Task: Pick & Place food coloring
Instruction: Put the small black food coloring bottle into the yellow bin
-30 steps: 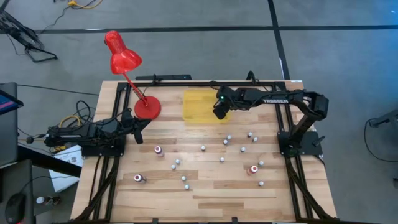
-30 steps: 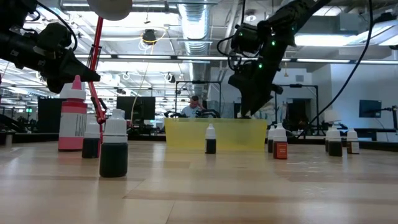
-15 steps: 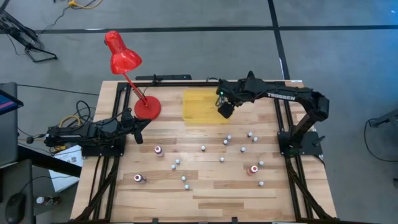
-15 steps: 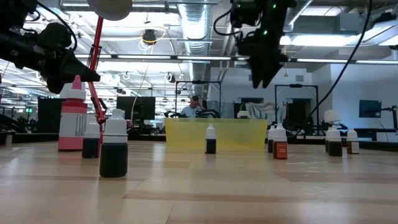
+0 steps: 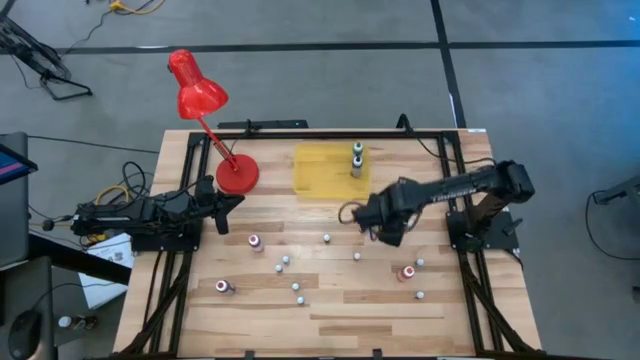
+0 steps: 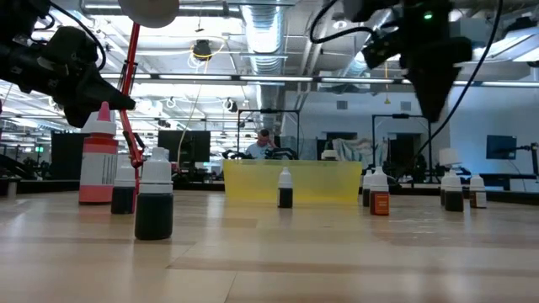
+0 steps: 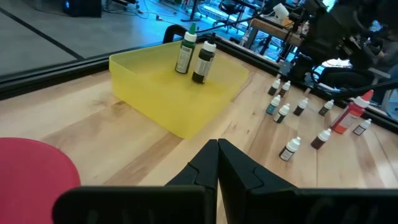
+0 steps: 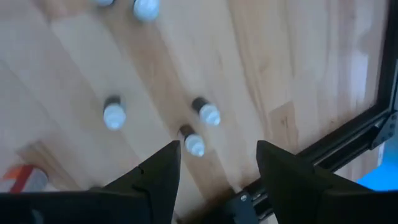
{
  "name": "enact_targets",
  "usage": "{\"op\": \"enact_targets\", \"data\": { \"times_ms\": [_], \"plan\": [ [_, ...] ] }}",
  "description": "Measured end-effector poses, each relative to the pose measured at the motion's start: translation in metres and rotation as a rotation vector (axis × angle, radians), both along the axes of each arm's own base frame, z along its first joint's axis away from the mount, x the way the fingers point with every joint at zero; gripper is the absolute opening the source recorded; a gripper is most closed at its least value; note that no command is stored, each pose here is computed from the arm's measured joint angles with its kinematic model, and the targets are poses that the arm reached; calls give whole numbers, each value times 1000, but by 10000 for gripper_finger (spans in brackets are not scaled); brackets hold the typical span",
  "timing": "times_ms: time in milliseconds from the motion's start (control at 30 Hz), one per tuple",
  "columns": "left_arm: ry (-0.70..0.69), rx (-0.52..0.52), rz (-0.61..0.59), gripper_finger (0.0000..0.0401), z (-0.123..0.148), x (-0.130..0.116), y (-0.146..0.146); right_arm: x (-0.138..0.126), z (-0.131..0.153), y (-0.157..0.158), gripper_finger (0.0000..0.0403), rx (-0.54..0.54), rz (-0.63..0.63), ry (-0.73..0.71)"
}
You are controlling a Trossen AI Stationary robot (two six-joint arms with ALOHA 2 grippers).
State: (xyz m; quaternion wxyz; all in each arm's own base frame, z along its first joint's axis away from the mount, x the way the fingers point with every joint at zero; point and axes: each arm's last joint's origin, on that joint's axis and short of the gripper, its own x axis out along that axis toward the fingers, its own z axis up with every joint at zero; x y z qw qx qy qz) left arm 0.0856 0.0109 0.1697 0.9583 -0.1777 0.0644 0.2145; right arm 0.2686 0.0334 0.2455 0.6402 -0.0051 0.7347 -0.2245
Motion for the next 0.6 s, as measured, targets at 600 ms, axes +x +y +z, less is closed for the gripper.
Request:
{"op": "enact_targets", "data": {
  "times_ms": [600],
  "plan": [
    [-66, -39, -19, 0, 4, 2, -1, 34, -10, 23, 164, 123, -52, -413]
  ]
}}
